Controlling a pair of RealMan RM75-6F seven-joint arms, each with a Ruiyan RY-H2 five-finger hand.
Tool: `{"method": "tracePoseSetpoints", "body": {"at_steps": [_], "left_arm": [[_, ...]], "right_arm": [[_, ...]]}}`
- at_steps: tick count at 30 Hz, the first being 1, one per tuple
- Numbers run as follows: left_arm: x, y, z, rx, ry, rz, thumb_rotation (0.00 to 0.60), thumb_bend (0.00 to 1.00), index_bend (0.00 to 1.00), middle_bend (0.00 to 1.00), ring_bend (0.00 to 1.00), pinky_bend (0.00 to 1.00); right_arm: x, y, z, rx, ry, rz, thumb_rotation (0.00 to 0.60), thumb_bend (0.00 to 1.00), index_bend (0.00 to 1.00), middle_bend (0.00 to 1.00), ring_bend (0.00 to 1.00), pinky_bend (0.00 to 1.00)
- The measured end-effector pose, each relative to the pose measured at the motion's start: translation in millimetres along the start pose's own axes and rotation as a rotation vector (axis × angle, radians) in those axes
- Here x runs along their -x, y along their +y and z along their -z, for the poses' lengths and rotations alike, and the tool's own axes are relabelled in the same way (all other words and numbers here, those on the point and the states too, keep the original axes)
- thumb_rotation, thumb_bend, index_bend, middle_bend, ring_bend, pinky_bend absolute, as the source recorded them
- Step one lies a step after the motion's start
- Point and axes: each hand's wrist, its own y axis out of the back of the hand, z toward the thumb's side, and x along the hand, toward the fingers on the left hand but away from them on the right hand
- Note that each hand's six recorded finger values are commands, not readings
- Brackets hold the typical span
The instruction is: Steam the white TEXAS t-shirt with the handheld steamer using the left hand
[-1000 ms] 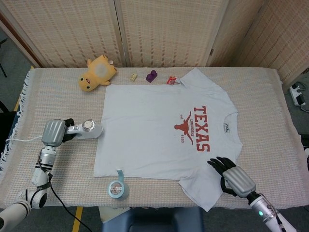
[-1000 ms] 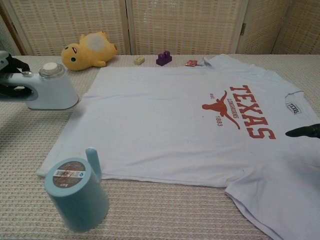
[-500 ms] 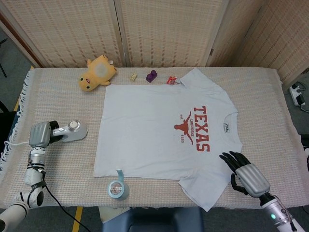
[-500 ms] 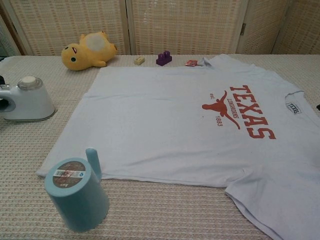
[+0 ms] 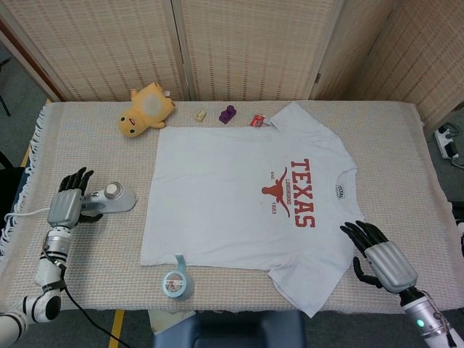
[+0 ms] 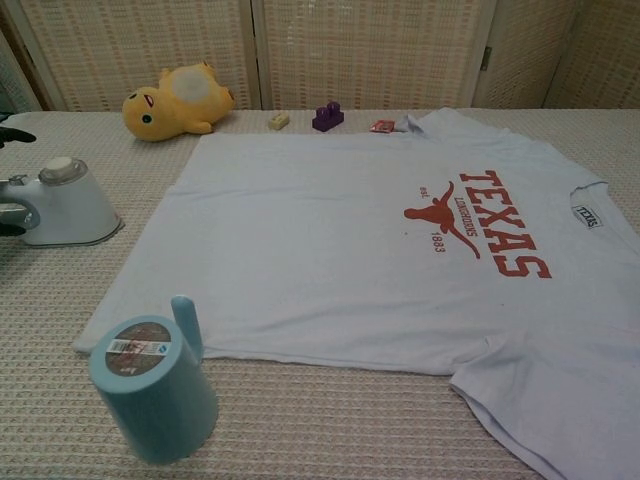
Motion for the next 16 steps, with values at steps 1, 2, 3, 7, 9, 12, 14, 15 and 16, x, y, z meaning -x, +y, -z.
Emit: {"method": "tracePoseSetpoints", "body": {"at_steps": [1, 2, 3, 7, 9, 12, 14, 15, 16], "left_arm": [[3.5, 3.4, 0.5, 0.003, 0.004, 0.000, 0.600, 0.07, 0.01, 0.05, 0.00, 0.10], [8.6, 8.8, 2.0, 0.008, 0.012, -0.003, 0.600, 0.09, 0.06, 0.11, 0.02, 0.12], [12.8, 13.8, 4.1, 0.011, 0.019, -0.011, 0.600, 0.10, 0.10, 0.15, 0.05, 0.14], [32.2, 37.9, 20.6, 0.017, 0.061, -0.079, 0.600, 0.12, 0.21, 0.27, 0.16, 0.19], [44.1, 50.0, 31.5, 0.010, 0.084, -0.125, 0.600, 0.12, 0.24, 0.29, 0.16, 0.19], [64.7, 64.2, 43.8, -0.007, 0.106, -0.179, 0.600, 0.12, 0.24, 0.28, 0.16, 0.19], [82.6, 71.2, 50.7, -0.024, 0.114, -0.203, 0.600, 0.11, 0.23, 0.27, 0.15, 0.19], [91.0, 73.0, 53.0, -0.033, 0.117, -0.208, 0.600, 0.11, 0.23, 0.26, 0.15, 0.19], [99.5, 74.0, 54.9, -0.041, 0.119, -0.210, 0.600, 0.11, 0.22, 0.26, 0.15, 0.19]], "right_arm": [[-0.6, 2.1, 1.9, -0.002, -0.007, 0.005, 0.443, 0.56, 0.00, 0.07, 0.00, 0.07], [-1.1, 4.1, 3.7, -0.004, -0.014, 0.010, 0.443, 0.49, 0.00, 0.08, 0.00, 0.07], [-1.7, 7.1, 6.1, -0.004, -0.025, 0.018, 0.443, 0.43, 0.00, 0.09, 0.00, 0.07], [-3.4, 18.3, 14.1, -0.004, -0.066, 0.064, 0.445, 0.05, 0.00, 0.11, 0.00, 0.07], [-4.6, 24.0, 17.3, -0.012, -0.084, 0.093, 0.443, 0.00, 0.00, 0.11, 0.00, 0.07], [-6.7, 30.6, 21.5, -0.048, -0.107, 0.134, 0.451, 0.00, 0.00, 0.07, 0.00, 0.07], [-8.6, 34.5, 23.1, -0.073, -0.119, 0.159, 0.453, 0.00, 0.00, 0.04, 0.00, 0.07], [-9.9, 37.0, 23.8, -0.084, -0.124, 0.174, 0.455, 0.00, 0.00, 0.03, 0.00, 0.07], [-10.9, 38.5, 24.3, -0.091, -0.129, 0.184, 0.469, 0.00, 0.00, 0.03, 0.00, 0.07]]}}
